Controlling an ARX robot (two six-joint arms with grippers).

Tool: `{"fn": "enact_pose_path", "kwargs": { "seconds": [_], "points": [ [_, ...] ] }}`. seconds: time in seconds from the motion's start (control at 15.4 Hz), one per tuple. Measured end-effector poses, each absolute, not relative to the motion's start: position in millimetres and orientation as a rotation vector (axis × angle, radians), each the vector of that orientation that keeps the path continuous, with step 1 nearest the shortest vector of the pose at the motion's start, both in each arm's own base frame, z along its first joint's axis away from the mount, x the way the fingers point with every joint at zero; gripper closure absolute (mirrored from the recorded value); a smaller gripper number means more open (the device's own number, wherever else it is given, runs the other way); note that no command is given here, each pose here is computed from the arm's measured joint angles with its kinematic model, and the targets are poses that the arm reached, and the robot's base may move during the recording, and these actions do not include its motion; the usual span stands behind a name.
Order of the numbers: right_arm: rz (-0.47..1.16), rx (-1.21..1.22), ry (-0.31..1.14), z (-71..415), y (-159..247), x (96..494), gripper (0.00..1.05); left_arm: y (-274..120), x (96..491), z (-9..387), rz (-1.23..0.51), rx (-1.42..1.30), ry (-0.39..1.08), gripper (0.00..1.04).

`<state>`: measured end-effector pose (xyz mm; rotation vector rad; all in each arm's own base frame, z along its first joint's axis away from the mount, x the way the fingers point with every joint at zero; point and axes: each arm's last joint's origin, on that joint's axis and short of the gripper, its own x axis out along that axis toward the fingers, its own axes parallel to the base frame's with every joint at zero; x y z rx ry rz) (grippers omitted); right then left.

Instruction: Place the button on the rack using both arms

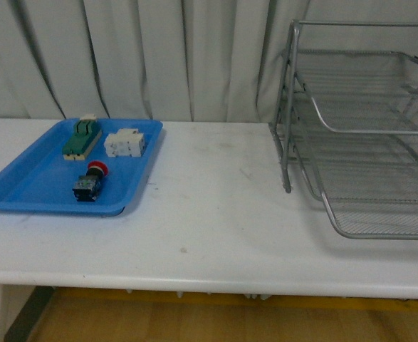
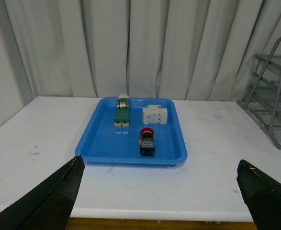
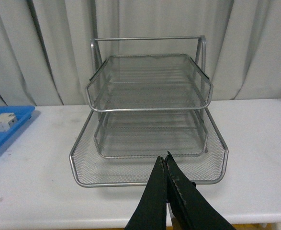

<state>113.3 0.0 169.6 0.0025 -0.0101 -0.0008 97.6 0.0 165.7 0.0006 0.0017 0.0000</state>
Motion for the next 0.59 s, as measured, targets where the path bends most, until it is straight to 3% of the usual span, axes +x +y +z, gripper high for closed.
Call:
{"fn": "enact_pose_path", "kwargs": {
  "seconds": [0.39, 0.46, 0.59],
  "points": [
    [0.002, 0.003, 0.043, 163, 0, 102, 1.03, 0, 98, 166, 0.0, 0.001, 0.002, 0.07],
    [0.0, 0.002, -0.023, 169, 0, 97, 1.03, 0, 98, 166, 0.0, 0.001, 0.003, 0.07],
    [0.0, 0.002, -0.006, 167, 0, 97, 1.03, 0, 98, 166, 0.0, 0.001, 0.002, 0.07]
  ]
}}
